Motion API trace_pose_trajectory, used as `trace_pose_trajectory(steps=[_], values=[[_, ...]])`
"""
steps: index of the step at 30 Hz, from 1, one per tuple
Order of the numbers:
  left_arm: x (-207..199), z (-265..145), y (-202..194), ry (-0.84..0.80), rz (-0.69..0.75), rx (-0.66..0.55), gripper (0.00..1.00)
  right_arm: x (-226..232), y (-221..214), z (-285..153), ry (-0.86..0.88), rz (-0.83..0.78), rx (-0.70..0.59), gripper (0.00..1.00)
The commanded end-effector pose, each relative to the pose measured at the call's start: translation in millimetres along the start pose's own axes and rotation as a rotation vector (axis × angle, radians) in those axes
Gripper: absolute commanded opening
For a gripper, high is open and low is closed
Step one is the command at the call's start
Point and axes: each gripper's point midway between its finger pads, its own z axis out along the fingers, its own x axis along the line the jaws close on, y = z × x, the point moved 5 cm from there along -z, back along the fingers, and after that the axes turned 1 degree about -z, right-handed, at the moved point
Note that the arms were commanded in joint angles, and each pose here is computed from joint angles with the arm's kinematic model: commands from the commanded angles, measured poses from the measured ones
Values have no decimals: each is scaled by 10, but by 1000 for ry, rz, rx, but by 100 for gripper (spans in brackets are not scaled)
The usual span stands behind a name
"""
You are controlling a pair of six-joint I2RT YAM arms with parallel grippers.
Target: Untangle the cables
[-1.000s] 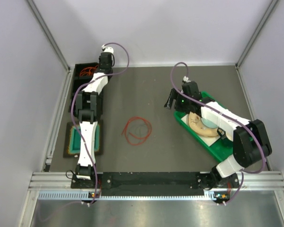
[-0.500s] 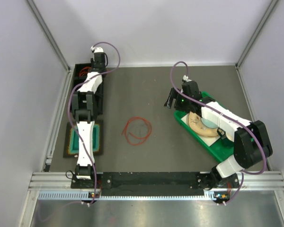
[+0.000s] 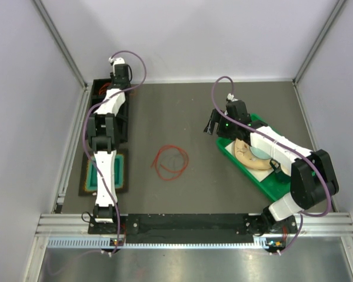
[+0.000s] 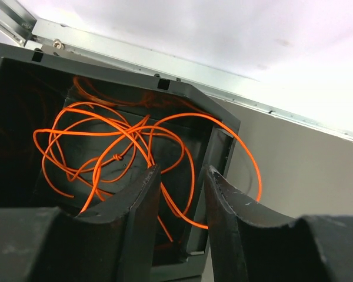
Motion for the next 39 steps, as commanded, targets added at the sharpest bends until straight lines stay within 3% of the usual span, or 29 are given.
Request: trace_pose_trajectory(steps=[1, 9, 17, 39], values=[[56, -345, 597, -25, -85, -115, 41, 130, 129, -40, 43, -13, -42, 80], [70, -424, 625, -59, -135, -126, 45, 129, 118, -48, 44, -17, -41, 80], [85, -258, 402, -28, -99, -53, 45, 131, 113, -48, 50, -15, -38, 80], [88, -76, 200, -16, -78, -23, 49, 121, 86, -9, 46, -15, -25, 80]])
